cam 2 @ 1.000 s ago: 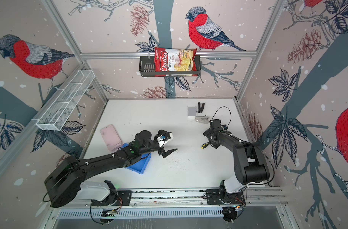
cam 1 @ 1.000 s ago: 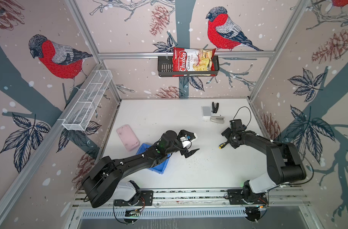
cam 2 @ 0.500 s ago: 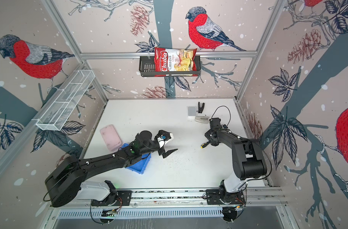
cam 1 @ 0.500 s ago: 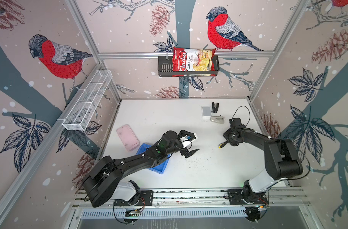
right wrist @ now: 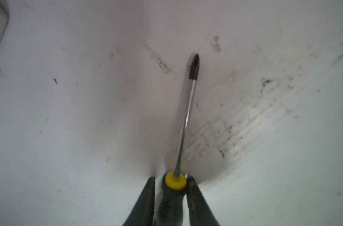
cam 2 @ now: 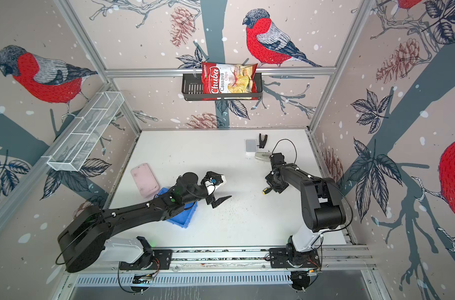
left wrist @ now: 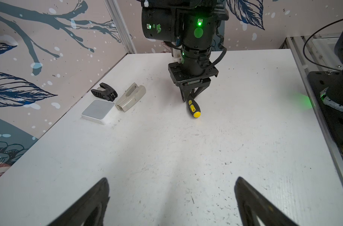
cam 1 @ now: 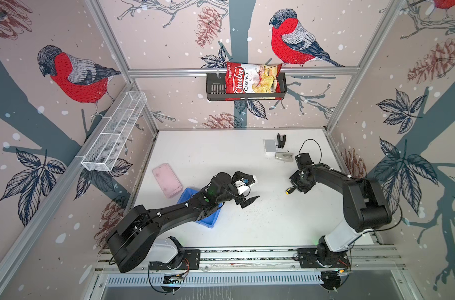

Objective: Put the screwdriver in the bin
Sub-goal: Pick up the screwdriver from the middle-right of the table.

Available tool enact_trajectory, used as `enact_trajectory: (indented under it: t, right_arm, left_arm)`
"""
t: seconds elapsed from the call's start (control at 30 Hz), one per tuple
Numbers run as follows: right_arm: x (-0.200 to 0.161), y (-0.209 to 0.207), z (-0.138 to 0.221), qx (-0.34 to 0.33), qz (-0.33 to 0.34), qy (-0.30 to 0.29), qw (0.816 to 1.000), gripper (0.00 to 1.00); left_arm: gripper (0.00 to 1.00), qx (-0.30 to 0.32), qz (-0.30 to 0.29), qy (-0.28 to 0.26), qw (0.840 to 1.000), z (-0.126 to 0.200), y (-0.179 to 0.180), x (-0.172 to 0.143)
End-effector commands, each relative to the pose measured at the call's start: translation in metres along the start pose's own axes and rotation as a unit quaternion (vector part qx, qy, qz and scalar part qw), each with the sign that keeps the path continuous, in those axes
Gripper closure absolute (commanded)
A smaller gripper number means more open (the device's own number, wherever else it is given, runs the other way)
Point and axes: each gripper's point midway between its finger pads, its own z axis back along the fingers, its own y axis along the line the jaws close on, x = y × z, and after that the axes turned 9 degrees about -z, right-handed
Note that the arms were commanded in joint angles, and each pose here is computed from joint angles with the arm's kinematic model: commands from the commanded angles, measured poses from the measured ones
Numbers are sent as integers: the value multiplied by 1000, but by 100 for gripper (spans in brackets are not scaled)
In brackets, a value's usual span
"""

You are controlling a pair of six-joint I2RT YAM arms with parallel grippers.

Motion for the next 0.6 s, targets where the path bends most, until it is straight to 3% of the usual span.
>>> enact_trajectory:
  t: [0.0, 0.33, 0.57]
  right_arm:
    - [-1, -14, -3, -30, 1, 2, 1000, 75]
    - [3, -15, 1, -23, 12, -4, 1000, 92]
    - [8, 1, 17, 12, 66, -24, 997, 100]
  left_arm:
    - [2, 9, -7, -13, 1000, 1, 4, 7]
    - [2, 15, 1, -9, 1000, 1, 6, 6]
    - [2, 80, 78, -21, 994, 6, 30, 12]
